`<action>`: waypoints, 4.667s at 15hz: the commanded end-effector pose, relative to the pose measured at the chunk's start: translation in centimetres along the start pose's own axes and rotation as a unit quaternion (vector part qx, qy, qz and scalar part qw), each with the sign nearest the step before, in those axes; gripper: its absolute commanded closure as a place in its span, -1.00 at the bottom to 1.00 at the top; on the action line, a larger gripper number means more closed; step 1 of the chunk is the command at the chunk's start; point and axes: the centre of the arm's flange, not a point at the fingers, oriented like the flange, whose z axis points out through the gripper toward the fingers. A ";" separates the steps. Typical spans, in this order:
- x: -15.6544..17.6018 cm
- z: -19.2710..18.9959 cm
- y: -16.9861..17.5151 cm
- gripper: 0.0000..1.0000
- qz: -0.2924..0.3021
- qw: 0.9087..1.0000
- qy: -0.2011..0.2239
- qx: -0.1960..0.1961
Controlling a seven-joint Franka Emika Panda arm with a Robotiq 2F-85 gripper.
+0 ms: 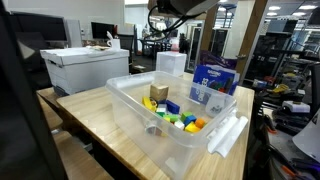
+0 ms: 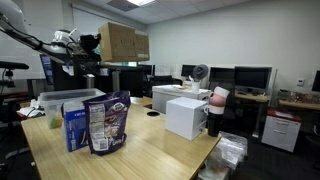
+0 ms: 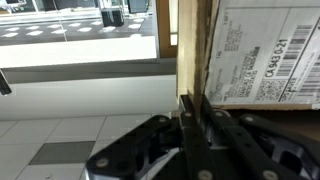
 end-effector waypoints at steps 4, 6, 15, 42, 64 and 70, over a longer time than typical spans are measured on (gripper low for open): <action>-2.5 -1.5 -5.9 0.93 -0.029 0.996 -0.067 -0.044; -3.6 -1.6 -7.4 0.93 -0.039 0.993 -0.091 -0.058; -5.8 -0.6 -12.1 0.93 -0.023 0.982 -0.158 -0.097; -6.3 6.2 -15.4 0.93 -0.045 0.958 -0.141 -0.245; -7.3 5.5 -14.1 0.80 -0.026 0.966 -0.128 -0.224; -7.3 5.5 -14.1 0.80 -0.026 0.966 -0.128 -0.224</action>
